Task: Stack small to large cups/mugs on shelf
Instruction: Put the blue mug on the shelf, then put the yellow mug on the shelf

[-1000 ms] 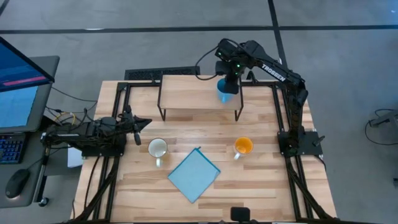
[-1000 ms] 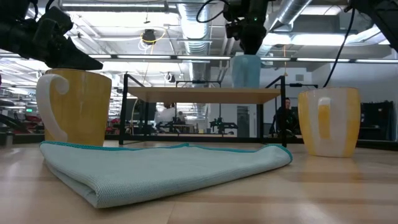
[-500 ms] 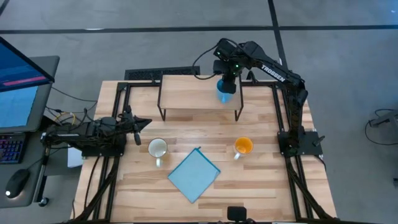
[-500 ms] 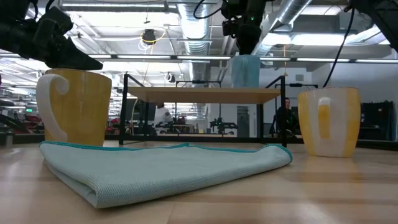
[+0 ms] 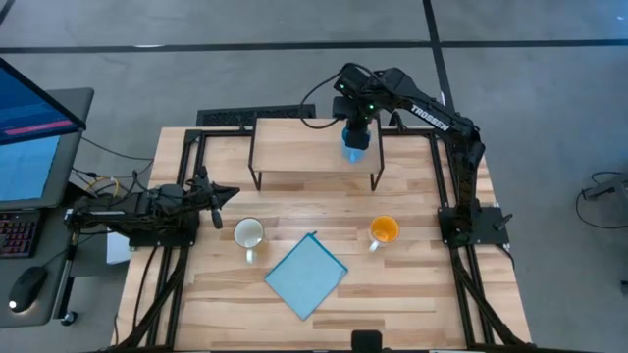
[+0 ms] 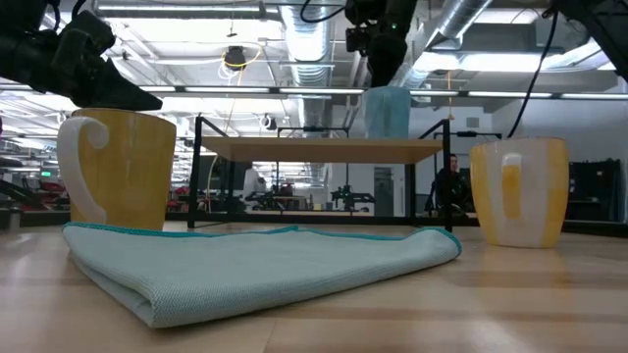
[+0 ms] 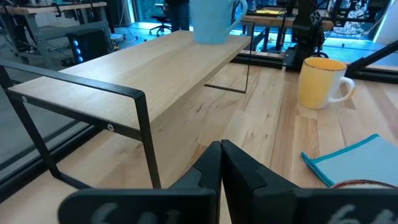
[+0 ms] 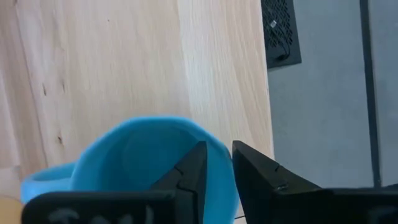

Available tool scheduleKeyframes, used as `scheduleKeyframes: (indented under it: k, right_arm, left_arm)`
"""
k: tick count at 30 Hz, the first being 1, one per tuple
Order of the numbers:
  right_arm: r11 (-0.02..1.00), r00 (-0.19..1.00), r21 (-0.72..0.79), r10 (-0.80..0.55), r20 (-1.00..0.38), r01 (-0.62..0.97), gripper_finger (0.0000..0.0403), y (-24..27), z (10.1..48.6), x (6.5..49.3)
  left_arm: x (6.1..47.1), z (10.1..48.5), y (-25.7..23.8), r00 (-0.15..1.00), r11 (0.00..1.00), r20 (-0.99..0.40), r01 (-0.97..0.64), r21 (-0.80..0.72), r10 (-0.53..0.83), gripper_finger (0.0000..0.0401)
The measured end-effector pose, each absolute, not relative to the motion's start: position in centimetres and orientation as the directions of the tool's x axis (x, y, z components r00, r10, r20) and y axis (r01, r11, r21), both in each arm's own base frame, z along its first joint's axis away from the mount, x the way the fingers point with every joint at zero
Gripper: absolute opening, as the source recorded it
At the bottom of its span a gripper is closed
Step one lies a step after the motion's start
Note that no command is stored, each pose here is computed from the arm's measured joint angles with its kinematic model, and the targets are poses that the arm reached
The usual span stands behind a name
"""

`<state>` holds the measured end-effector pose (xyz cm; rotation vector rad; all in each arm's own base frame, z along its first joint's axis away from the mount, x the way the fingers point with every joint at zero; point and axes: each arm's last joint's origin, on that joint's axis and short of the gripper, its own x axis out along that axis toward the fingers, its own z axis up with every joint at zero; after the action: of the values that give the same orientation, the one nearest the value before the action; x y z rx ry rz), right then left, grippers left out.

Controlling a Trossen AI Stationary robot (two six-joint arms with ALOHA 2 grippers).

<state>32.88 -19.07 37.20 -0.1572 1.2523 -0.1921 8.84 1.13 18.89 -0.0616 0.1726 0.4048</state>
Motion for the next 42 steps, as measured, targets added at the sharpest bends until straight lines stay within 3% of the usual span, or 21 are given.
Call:
scheduleKeyframes:
  k: [29,42]
  right_arm:
    - [0.970,0.339,-0.239,-0.236,-0.911,0.035,0.0097,-18.1,37.3,33.8]
    - [0.967,0.301,-0.254,-0.253,-0.920,0.036,0.0097,-18.0,37.2,33.6]
  left_arm:
    - [8.8,18.4,1.0,0.913,0.925,-0.228,-0.367,-0.093,0.339,0.0000]
    - [8.8,18.4,1.0,0.913,0.925,-0.227,-0.367,-0.093,0.340,0.0000]
